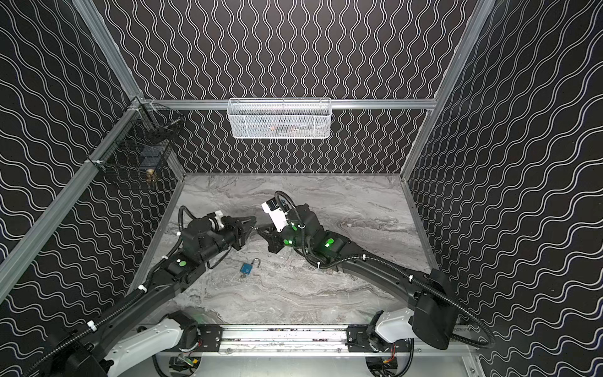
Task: Unlock with the key
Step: 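Carry the dangling keys with the right gripper toward the left gripper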
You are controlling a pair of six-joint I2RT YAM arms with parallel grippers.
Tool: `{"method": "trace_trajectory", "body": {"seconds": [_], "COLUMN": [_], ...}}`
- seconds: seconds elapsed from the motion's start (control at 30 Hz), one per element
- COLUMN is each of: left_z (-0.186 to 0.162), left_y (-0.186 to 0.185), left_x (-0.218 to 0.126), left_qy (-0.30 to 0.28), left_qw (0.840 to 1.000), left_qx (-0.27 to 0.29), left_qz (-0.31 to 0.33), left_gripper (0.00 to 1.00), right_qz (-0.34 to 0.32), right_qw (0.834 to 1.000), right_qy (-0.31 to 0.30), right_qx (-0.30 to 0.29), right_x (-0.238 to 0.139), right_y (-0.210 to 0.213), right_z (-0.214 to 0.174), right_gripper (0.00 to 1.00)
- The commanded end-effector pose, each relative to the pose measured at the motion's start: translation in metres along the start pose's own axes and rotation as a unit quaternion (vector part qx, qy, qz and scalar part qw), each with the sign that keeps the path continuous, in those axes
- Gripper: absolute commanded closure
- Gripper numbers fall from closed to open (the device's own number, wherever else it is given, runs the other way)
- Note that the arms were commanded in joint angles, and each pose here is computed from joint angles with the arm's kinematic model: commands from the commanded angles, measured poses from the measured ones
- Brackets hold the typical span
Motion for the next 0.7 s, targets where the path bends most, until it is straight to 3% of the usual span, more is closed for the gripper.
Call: {"method": "trace_trajectory", "body": {"seconds": [0.0, 0.67], "left_z": [0.0007, 0.0004], "left_y": [-0.0062, -0.0066], "left_x": [0.0009, 0.0012], "left_qy": [0.002, 0.005], "left_qw": [1.000, 1.000], "left_qx": [0.001, 0.003], "left_qz": [-0.014, -0.010], "left_gripper": [0.85, 0.94], "right_qz": [0.009, 0.003], "right_qw": [1.000, 0.999], "right_qy": [-0.011, 0.007], "right_qx": [-0.016, -0.046], "right_x": [-0.0023, -0.0025], "right_y": [0.0047, 0.0076], "right_z": [0.0046, 0.0042], "right_gripper": [1.00, 1.00]}}
Point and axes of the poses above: each gripper's point midway between its finger pads, its own x axis out along the fingers, its own y axis along the line the jaws close on, z = x × y, the point moved 10 cm from there along -x, back along the fingers, and after that the axes turned 11 degrees about x, right-handed, at the moved point
